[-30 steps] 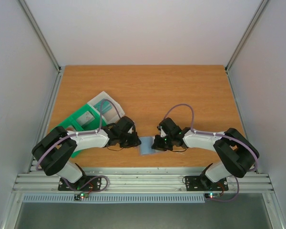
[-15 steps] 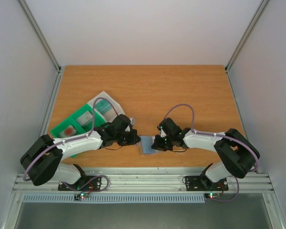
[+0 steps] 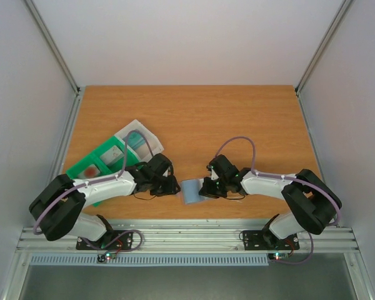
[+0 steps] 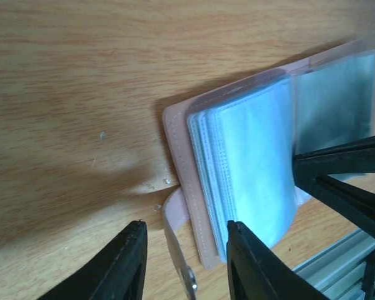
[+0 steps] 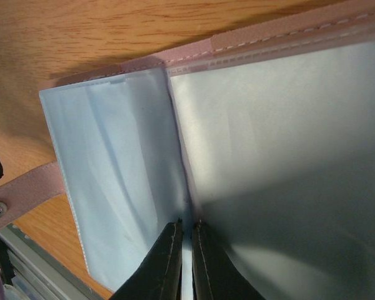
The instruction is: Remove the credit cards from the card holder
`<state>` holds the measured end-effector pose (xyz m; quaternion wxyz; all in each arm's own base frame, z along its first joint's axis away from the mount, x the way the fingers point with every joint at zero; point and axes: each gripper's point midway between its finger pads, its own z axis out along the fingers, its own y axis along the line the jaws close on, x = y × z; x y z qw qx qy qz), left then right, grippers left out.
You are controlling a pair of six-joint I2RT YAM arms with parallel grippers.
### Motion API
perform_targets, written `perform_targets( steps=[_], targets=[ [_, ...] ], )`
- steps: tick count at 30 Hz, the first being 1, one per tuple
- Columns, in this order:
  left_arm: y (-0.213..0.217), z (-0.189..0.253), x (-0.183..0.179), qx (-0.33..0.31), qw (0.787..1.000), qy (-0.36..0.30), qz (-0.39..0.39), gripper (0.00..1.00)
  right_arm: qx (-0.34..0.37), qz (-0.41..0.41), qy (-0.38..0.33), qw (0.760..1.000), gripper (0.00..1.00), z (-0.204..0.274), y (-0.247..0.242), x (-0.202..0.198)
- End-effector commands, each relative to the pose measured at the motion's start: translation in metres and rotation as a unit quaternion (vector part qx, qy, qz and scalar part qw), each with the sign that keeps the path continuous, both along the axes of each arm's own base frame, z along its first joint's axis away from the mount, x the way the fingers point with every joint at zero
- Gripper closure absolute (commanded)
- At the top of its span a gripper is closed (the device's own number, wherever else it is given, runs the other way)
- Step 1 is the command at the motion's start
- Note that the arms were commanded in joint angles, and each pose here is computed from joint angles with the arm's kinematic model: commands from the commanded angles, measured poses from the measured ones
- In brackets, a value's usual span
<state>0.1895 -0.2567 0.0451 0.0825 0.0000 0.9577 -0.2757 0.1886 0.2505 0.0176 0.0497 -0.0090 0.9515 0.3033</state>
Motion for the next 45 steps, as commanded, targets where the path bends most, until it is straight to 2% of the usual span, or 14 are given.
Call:
perform_targets(
  steps=[1,9,10,14,15,24,29,38,45],
  targets=[
    [0.000,-0.012,-0.003,0.014,1.000,0.013,-0.010,0.62,-0.032,-0.007,0.013,0.999,0.93,-0.011,-0.014,-0.010],
    [-0.005,-0.023,-0.005,0.028,0.999,0.025,-0.008,0.64,-0.035,-0.007,0.011,0.999,0.93,-0.010,-0.016,-0.010],
    [-0.006,-0.023,-0.005,0.027,0.999,0.025,-0.010,0.67,-0.034,-0.007,0.010,0.999,0.93,-0.009,-0.015,-0.010],
    [-0.010,-0.017,-0.004,0.019,1.000,0.020,-0.012,0.96,-0.028,-0.007,0.006,1.000,0.91,-0.002,-0.014,-0.010],
    [-0.010,-0.014,-0.004,0.014,1.000,0.016,-0.011,0.99,-0.028,-0.006,0.005,1.000,0.90,0.001,-0.014,-0.010],
    [-0.027,0.024,-0.002,-0.063,0.997,-0.019,-0.028,1.00,0.005,0.008,-0.026,1.000,0.62,0.040,-0.008,-0.009],
    [-0.029,0.036,-0.002,-0.076,0.996,-0.034,-0.033,0.99,0.019,0.022,-0.030,0.999,0.49,0.050,0.001,-0.007],
    [-0.028,0.039,-0.002,-0.076,0.995,-0.043,-0.038,1.00,0.016,0.052,-0.027,0.998,0.35,0.049,0.021,-0.001],
    [-0.028,0.039,-0.002,-0.075,0.996,-0.042,-0.040,1.00,0.004,0.057,-0.013,0.998,0.33,0.035,0.023,-0.002]
  ],
)
